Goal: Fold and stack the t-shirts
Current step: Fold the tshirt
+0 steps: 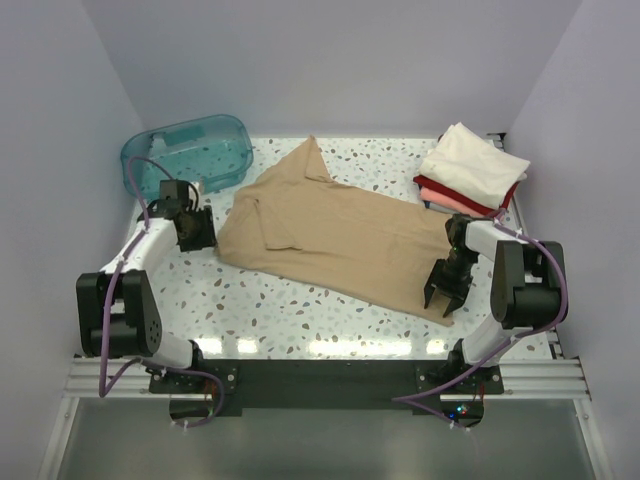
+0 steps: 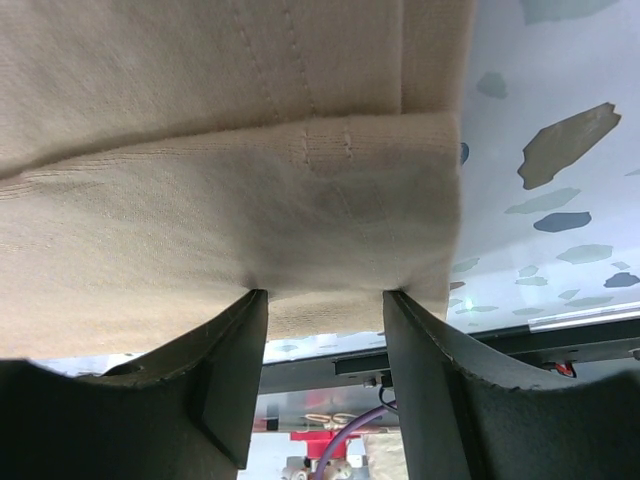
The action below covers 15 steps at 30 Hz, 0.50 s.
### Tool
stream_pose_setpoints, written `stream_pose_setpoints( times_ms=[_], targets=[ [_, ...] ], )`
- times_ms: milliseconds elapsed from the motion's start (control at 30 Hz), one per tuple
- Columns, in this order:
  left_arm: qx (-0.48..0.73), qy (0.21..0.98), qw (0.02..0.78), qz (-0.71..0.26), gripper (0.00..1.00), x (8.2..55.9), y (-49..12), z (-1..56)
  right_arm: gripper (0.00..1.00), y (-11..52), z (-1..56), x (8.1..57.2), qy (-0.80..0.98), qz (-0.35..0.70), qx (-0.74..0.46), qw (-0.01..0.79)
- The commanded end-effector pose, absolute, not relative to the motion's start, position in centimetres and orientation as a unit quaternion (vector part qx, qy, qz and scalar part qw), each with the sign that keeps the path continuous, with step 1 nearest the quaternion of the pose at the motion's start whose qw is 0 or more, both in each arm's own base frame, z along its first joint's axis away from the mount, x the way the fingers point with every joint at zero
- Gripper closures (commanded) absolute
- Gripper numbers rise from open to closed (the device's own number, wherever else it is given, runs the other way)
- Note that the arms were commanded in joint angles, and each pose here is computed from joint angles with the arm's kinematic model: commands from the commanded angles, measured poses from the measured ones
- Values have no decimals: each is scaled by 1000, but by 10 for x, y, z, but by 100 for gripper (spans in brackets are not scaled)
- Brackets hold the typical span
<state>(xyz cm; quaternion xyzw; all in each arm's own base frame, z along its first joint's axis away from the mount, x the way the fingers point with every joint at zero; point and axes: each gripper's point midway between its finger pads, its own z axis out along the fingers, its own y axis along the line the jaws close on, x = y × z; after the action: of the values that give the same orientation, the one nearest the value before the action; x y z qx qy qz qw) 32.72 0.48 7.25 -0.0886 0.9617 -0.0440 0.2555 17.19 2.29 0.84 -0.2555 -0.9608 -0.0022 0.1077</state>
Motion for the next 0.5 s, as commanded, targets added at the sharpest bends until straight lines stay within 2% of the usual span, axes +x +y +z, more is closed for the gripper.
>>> stream_pose_setpoints(
  times_ms=[0, 233, 467],
  targets=[
    [-113, 958, 257, -61, 51, 315, 0, 71, 46, 3, -5, 188, -967, 42, -246, 57],
    [-120, 959, 249, -67, 53, 307, -3, 55, 45, 2, -3, 186, -966, 42, -248, 54],
    [-119, 956, 262, -61, 53, 325, 2, 51, 45, 2, 0, 184, -967, 42, -247, 53]
  ],
)
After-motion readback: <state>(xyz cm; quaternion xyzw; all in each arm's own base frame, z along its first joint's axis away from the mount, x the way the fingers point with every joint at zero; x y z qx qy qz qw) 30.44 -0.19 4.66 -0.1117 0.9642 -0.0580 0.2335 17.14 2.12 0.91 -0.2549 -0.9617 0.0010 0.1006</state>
